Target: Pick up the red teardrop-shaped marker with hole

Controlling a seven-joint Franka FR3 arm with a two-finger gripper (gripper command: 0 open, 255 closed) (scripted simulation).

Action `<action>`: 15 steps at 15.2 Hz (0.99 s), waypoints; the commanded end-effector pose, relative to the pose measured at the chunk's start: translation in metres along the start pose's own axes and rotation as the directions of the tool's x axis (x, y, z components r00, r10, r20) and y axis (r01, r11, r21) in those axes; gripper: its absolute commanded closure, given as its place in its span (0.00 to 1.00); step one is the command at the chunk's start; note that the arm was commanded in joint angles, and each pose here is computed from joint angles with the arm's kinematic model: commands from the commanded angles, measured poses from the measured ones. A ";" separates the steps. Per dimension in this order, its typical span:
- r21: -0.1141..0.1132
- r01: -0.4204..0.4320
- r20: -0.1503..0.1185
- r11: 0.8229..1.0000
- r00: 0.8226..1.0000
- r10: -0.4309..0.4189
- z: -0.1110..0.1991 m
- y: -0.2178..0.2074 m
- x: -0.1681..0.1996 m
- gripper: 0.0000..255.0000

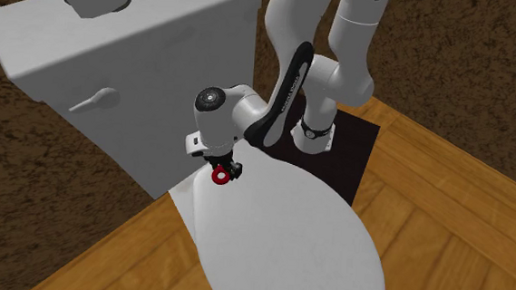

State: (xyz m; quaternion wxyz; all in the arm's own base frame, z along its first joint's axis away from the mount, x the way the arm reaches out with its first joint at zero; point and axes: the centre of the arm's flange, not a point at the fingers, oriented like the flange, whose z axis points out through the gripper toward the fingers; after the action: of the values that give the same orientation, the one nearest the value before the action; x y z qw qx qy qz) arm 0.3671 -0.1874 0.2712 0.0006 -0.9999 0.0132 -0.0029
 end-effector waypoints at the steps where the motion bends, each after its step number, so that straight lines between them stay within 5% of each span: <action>1: 0.000 0.000 0.000 1.000 1.000 0.000 0.000 0.000 0.000 1.00; 8: 0.000 0.000 0.000 1.000 1.000 0.000 0.000 0.000 0.000 1.00; 15: 0.000 0.000 0.000 1.000 1.000 0.000 -0.037 0.000 0.000 1.00</action>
State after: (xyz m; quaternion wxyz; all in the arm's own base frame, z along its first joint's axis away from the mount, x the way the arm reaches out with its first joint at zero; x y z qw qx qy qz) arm 0.3682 -0.1871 0.3025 0.0006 -0.9999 0.0132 -0.0032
